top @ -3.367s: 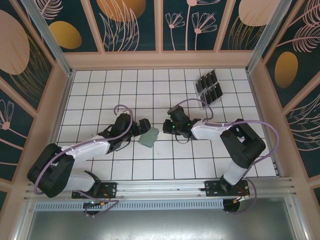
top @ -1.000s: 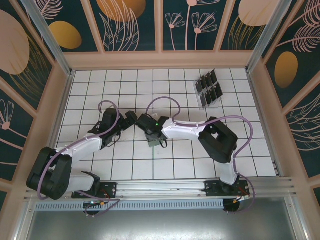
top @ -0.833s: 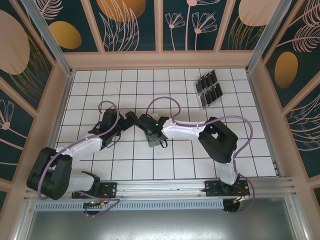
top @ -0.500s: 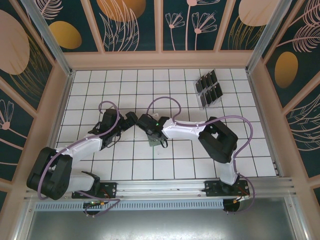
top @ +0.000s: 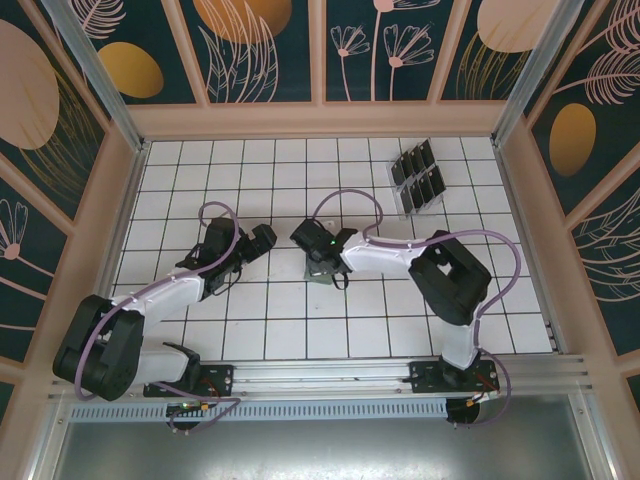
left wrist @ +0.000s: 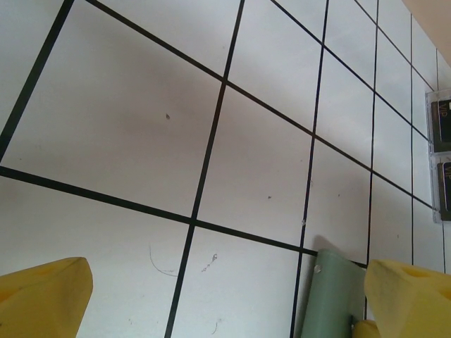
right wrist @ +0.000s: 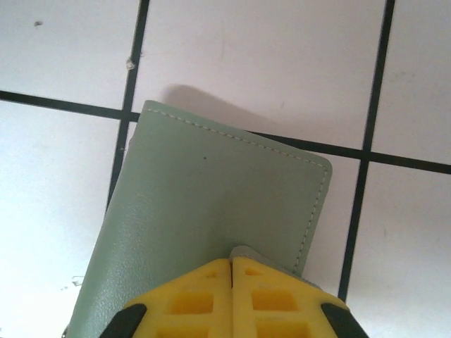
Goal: Put the credit cards into the card holder
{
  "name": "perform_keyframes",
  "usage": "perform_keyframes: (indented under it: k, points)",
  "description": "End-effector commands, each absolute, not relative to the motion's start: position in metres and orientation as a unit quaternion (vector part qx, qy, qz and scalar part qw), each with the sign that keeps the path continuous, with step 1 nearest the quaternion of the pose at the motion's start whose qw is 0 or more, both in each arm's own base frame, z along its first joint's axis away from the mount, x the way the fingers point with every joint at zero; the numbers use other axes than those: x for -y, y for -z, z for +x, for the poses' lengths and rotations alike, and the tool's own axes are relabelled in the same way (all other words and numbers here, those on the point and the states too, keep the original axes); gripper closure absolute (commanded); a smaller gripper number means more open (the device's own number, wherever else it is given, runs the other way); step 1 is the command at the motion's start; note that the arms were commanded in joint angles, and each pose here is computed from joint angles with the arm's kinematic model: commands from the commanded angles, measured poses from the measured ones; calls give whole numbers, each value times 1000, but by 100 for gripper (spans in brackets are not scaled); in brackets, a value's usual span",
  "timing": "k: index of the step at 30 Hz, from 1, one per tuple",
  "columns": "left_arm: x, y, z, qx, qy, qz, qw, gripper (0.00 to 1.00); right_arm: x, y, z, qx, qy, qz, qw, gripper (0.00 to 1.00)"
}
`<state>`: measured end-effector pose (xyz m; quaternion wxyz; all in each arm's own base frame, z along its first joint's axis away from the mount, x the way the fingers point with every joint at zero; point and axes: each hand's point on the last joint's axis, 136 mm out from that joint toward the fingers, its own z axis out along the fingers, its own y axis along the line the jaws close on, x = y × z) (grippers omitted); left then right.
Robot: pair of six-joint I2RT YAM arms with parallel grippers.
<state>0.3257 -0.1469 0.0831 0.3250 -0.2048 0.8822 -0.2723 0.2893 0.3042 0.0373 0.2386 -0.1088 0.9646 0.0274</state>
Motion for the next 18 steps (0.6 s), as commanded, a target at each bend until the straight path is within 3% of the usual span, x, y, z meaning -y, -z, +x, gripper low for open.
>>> perform_keyframes:
  k: [1,18]
  points:
    - [151,-96,331,-881,283,-182,333,2,-292,-35,286,-968,-27,-101,229,100]
    - [203,-80,320,-910,266,-94,304,2,-294,-61,291,-953,-126,-86,261,100]
